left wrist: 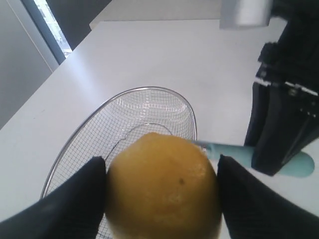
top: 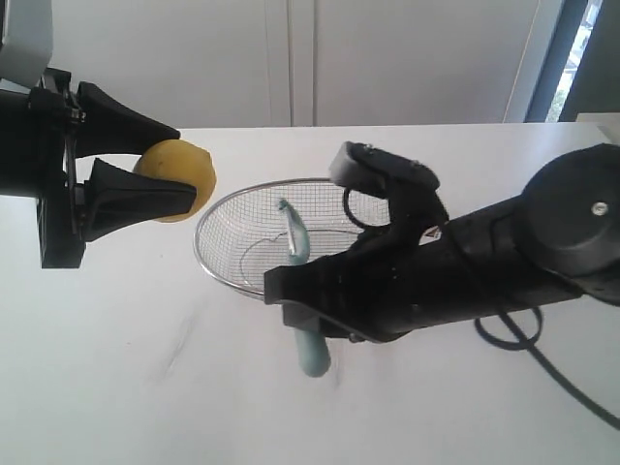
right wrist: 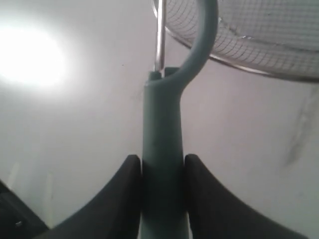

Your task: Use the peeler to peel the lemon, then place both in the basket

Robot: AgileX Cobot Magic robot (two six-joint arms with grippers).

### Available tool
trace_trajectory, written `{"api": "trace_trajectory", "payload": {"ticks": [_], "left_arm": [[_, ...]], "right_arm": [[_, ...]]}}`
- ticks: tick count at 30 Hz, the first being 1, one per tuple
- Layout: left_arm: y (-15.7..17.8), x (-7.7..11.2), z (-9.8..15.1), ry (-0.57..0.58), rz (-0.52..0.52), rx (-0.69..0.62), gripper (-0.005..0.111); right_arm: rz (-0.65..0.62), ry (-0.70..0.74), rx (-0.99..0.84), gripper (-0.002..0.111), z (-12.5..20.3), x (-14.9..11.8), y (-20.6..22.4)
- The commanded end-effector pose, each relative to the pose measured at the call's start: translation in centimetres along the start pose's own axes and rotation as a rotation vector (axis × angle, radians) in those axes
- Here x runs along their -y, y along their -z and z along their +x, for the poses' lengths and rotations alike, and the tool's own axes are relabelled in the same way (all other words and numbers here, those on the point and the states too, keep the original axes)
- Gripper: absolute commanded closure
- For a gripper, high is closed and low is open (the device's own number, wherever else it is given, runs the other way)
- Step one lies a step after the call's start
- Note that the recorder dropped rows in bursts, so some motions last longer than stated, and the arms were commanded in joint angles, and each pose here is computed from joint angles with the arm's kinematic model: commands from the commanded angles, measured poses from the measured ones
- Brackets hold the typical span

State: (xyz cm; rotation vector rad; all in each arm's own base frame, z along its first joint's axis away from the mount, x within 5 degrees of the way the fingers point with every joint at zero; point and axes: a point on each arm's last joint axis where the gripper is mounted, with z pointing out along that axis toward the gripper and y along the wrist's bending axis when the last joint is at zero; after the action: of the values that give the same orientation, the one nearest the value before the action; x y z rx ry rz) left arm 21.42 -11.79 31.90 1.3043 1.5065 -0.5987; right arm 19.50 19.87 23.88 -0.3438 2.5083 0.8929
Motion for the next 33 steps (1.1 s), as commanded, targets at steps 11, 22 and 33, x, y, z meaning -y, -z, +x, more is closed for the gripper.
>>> {"api": "trace_trajectory", "payload": {"ticks": [11,22,33], "left_arm": [[0.1,0.4,-0.5,0.014,0.016,0.033,0.107],[0.1,0.4,-0.5,0.014,0.016,0.034,0.107],[0.1,0.4,-0.5,0.014,0.014,0.033,0.107]], "right_arm": [[-0.358,-0.008,0.024,0.108,-1.7,-3.2,-1.6],[-0.273,0.017,0.071,0.108,-2.1,-3.0,-0.2],[-0.23,0.076,0.217,0.108,-2.7,-3.8,4.2]]}}
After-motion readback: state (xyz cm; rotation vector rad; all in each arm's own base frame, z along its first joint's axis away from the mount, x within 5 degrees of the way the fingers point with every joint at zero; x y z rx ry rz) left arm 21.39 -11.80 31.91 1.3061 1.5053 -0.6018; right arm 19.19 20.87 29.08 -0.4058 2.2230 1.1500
